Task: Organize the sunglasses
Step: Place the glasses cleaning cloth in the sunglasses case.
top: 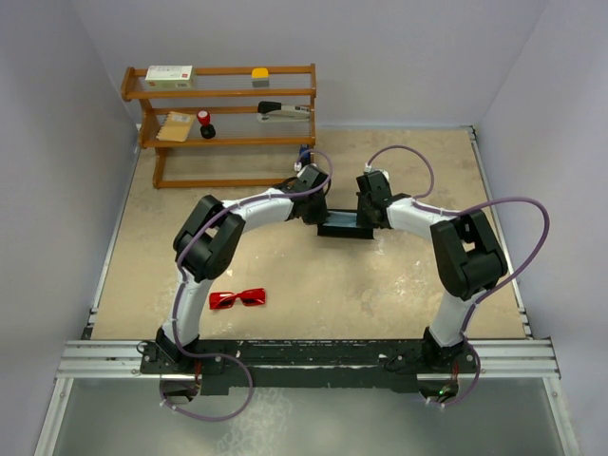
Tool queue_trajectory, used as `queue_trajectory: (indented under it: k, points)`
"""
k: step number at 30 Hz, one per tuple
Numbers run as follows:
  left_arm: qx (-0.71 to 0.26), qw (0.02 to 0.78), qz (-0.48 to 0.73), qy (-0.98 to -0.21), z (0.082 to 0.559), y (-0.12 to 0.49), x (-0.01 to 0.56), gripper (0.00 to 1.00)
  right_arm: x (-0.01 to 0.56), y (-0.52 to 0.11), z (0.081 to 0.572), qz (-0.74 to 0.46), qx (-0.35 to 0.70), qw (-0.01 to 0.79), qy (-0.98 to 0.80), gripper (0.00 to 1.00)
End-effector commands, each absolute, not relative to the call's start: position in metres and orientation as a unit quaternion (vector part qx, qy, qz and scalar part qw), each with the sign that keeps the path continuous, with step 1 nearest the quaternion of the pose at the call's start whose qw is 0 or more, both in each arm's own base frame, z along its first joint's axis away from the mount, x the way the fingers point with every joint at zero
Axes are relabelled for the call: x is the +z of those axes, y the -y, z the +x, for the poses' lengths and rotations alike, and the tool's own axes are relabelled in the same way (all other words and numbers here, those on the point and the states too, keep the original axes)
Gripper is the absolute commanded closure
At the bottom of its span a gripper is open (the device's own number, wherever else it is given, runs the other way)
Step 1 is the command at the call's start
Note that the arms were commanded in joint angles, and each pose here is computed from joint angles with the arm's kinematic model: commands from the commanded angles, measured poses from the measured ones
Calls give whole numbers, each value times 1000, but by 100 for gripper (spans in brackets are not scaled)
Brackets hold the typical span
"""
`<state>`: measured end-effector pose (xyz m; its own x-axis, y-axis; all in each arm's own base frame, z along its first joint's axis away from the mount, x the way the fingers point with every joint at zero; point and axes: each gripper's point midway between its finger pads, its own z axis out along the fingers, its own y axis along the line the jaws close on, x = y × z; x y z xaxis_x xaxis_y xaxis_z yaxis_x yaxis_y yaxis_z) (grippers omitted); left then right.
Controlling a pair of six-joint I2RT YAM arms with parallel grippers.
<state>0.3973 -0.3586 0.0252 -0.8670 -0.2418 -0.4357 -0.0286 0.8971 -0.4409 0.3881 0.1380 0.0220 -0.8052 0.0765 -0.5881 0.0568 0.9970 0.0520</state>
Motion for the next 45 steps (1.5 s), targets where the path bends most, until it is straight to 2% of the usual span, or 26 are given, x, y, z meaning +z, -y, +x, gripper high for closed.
queue_trajectory:
  k: [1,25,39,45]
  points:
    - [-190,221,-67,-954,388,352,4,100,41,-139,406,37,15,342,-939,100]
    - [-126,236,-44,-963,385,324,13,100,47,-134,402,35,6,345,-938,100]
    - [-162,202,-61,-964,379,340,-6,100,45,-138,403,30,10,340,-940,100]
    - [-163,222,-72,-959,372,332,14,100,55,-136,396,28,17,350,-936,100]
